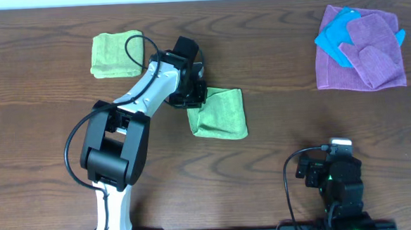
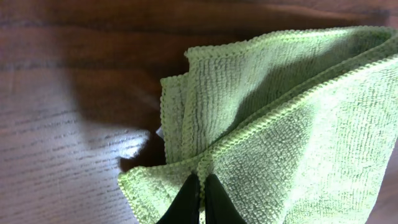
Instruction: Fold the cloth
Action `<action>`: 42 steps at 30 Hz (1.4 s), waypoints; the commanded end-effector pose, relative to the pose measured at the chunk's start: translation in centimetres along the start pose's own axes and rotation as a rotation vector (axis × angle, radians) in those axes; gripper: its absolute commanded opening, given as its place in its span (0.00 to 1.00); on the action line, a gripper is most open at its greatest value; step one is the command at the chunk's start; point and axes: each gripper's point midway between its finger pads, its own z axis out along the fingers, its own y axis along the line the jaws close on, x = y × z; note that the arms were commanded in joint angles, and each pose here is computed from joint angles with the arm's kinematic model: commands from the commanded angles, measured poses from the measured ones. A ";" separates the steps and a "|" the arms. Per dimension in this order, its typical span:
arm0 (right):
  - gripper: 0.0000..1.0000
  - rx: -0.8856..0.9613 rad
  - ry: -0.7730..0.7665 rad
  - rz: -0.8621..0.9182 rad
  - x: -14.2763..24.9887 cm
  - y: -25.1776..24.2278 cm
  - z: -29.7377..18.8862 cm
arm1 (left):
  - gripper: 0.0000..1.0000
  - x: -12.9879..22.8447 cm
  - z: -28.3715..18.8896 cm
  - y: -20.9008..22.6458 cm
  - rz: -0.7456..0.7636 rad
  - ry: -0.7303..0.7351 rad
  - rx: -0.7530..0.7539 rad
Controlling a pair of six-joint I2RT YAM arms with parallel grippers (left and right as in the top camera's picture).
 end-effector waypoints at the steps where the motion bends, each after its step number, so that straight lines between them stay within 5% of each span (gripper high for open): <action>1: 0.99 -0.004 -0.002 0.006 0.1 0.1 0.1 | 0.06 -0.1 -0.5 -0.4 -0.024 -0.007 0.013; 29: 0.99 -0.004 -0.002 0.006 0.1 0.1 0.1 | 0.06 2.2 -3.1 3.0 -0.154 0.056 -0.102; 35: 0.99 -0.004 -0.002 0.006 0.1 0.1 0.1 | 0.35 2.8 -3.1 3.1 -0.216 0.079 -0.112; 42: 0.99 -0.004 -0.002 0.006 0.1 0.1 0.1 | 0.37 5.2 -1.8 4.3 -0.253 0.144 -0.153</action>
